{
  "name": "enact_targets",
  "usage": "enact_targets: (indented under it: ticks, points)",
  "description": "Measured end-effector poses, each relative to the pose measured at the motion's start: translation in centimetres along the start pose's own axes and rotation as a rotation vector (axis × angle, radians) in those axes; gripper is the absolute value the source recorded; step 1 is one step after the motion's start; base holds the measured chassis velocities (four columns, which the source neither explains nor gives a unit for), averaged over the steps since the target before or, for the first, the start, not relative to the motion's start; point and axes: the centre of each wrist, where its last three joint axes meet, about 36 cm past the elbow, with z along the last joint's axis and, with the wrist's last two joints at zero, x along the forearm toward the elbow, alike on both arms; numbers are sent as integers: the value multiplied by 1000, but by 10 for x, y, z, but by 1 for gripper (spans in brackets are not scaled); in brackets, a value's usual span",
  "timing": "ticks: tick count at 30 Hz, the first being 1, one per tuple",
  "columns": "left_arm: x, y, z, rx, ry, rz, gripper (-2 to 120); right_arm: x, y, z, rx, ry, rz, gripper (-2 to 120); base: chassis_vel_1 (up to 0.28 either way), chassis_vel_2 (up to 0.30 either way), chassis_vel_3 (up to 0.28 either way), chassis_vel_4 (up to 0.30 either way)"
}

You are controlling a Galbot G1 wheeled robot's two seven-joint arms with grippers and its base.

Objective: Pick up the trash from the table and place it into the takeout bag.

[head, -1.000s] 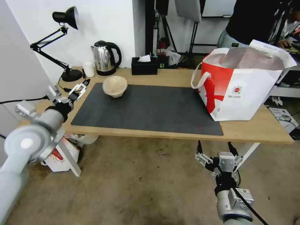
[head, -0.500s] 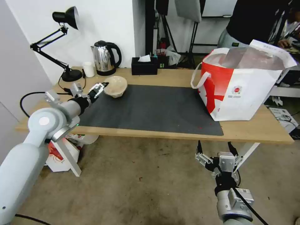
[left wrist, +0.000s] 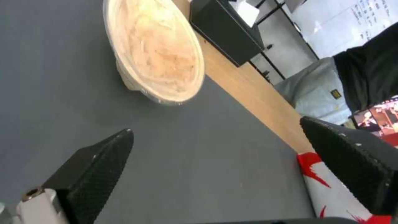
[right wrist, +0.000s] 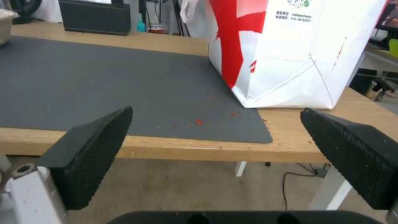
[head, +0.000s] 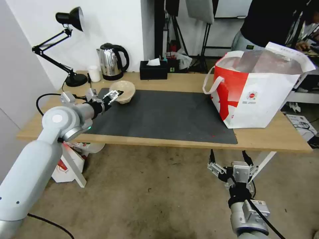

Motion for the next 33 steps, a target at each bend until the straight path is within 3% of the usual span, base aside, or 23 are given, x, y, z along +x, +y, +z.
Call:
enact_targets:
  ticks: [16, 33]
  points:
    - [-32, 17, -16, -28, -23, -84, 100, 0, 0, 0, 0, 0, 0, 100, 0, 0, 0, 0]
    - [-68, 22, -23, -36, -14, -114, 100, 0, 0, 0, 0, 0, 0, 100, 0, 0, 0, 0]
